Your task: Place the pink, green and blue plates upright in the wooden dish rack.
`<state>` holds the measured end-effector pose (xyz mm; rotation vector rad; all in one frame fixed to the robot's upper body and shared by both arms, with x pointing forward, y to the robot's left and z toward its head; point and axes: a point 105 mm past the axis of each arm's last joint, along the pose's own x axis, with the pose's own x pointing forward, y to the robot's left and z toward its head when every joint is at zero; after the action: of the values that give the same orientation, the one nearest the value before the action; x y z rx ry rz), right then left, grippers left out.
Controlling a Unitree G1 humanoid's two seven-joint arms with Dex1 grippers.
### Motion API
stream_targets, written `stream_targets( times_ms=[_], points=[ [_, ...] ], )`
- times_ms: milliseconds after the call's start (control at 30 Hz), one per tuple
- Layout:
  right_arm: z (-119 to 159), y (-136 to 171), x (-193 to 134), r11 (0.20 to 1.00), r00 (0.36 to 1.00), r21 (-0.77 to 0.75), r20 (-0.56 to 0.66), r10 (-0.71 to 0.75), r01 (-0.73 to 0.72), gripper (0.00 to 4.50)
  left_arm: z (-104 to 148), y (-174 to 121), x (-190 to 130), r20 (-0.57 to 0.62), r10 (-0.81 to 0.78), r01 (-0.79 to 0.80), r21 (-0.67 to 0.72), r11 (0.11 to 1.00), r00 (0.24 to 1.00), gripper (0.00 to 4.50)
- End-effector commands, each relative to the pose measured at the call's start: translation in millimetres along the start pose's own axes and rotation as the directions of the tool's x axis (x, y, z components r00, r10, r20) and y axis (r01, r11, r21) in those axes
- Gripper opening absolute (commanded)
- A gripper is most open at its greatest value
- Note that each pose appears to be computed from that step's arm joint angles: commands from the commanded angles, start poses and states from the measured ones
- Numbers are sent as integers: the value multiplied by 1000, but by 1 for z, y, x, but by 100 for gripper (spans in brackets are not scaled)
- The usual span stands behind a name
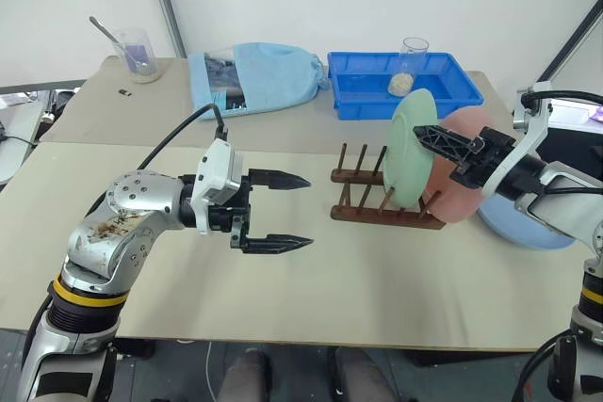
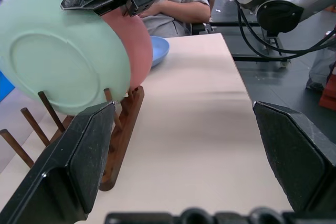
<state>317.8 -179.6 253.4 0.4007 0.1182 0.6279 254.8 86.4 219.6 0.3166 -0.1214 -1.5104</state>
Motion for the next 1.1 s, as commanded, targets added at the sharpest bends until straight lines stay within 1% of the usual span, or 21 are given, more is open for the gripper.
stream_targets(
  times_ms=[33,67,133,167,233,267,333,400,467,533,567,633,700,733,767,933,1033,1100],
  points=[
    [35,22,-7,992,990,-122,124,60,-45,317,6,-4,3,10,-21,20,33,999,1000,450],
    [39,26,-8,989,988,-138,137,71,-52,349,6,-3,3,9,-22,22,32,999,1000,450],
    [53,32,-14,973,985,-226,157,76,-39,419,6,-3,3,9,-23,22,33,999,1000,450],
    [61,33,-21,949,986,-317,154,64,-12,447,7,-2,4,10,-25,24,31,999,1000,450],
    [73,35,-37,894,989,-448,141,43,25,447,7,-3,5,10,-35,35,20,999,999,450],
    [76,35,-43,874,991,-485,131,38,30,447,6,-4,5,9,-42,42,13,999,999,450],
    [82,29,-61,843,993,-532,116,-12,73,447,5,-8,5,-3,-70,70,-25,997,998,450],
    [81,26,-79,824,996,-560,77,-44,80,447,4,-10,4,-12,-88,88,-45,995,996,450],
    [73,18,-100,782,993,-616,0,-116,92,447,4,-10,6,-14,-106,106,-39,994,994,450],
    [57,1,-119,730,966,-677,-109,-234,100,447,6,-10,10,-4,-120,120,-25,993,993,450],
    [52,-3,-125,712,953,-696,-145,-268,94,447,6,-10,11,-1,-123,123,-20,992,992,450],
    [37,-19,-138,658,911,-750,-224,-347,66,447,7,-10,15,3,-126,126,9,992,992,450],
    [13,-43,-146,594,842,-805,-321,-434,0,447,6,-13,19,-6,-155,155,25,988,988,450],
    [6,-50,-149,577,820,-816,-350,-452,-31,447,6,-14,20,-11,-164,164,27,986,986,450],
    [-4,-61,-148,570,803,-821,-367,-469,-42,447,6,-14,22,-7,-174,174,33,984,985,450],
    [-37,-112,-138,529,756,-849,-350,-553,-6,447,16,-18,33,46,-192,189,57,980,980,450],
    [-47,-133,-127,511,752,-859,-320,-576,27,447,20,-24,40,65,-215,210,67,975,975,450],
    [-55,-146,-120,513,742,-858,-323,-587,32,447,21,-26,44,66,-222,216,85,973,973,450]
  ],
)
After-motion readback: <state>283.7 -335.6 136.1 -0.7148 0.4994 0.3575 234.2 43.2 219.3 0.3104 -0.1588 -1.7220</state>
